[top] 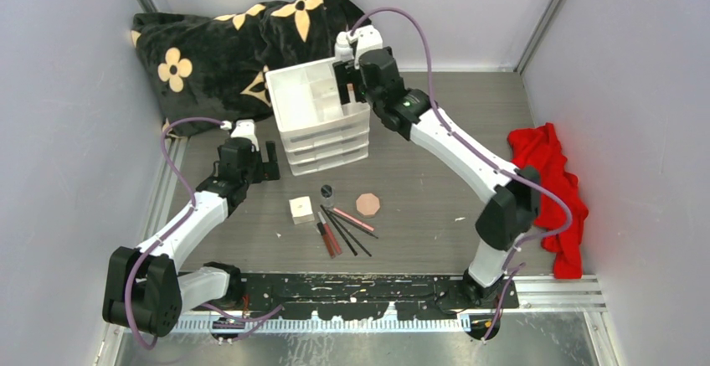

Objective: Organize the makeup
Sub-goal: Pick up the makeup from the center of the board, then place the makeup in the storage box.

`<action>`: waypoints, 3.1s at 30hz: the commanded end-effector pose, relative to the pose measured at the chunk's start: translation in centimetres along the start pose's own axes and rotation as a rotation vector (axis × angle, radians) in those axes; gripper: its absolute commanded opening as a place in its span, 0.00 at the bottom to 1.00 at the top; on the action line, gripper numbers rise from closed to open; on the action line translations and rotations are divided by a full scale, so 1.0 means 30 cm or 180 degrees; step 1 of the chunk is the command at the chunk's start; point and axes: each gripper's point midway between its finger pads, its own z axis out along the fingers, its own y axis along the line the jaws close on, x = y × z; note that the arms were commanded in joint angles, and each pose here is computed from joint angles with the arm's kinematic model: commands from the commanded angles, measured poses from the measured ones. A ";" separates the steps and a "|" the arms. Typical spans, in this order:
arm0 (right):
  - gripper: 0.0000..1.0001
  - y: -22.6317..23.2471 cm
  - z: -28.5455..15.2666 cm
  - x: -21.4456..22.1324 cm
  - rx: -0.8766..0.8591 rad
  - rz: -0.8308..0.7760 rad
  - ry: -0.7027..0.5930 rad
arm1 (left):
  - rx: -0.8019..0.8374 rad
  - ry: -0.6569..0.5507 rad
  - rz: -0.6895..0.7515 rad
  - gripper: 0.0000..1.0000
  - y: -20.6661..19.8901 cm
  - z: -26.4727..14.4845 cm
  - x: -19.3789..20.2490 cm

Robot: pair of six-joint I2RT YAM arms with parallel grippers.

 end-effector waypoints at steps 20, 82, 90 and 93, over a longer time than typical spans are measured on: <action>0.82 0.513 -0.401 0.588 -0.1126 -0.0139 0.0775 | 0.0027 -0.0144 -0.0042 0.98 -0.014 -0.001 -0.048; 0.14 0.287 -0.266 -0.288 -0.0362 -0.0059 -0.0469 | 0.0084 -0.0142 -0.0065 0.98 -0.025 0.001 -0.048; 0.14 0.273 -0.142 -0.298 -0.0292 -0.0036 -0.0508 | 0.0130 -0.0140 -0.0078 0.98 -0.035 0.000 -0.049; 0.14 0.269 -0.104 -0.296 -0.0269 -0.0026 -0.0506 | 0.0140 -0.0143 -0.0080 0.98 -0.037 -0.001 -0.050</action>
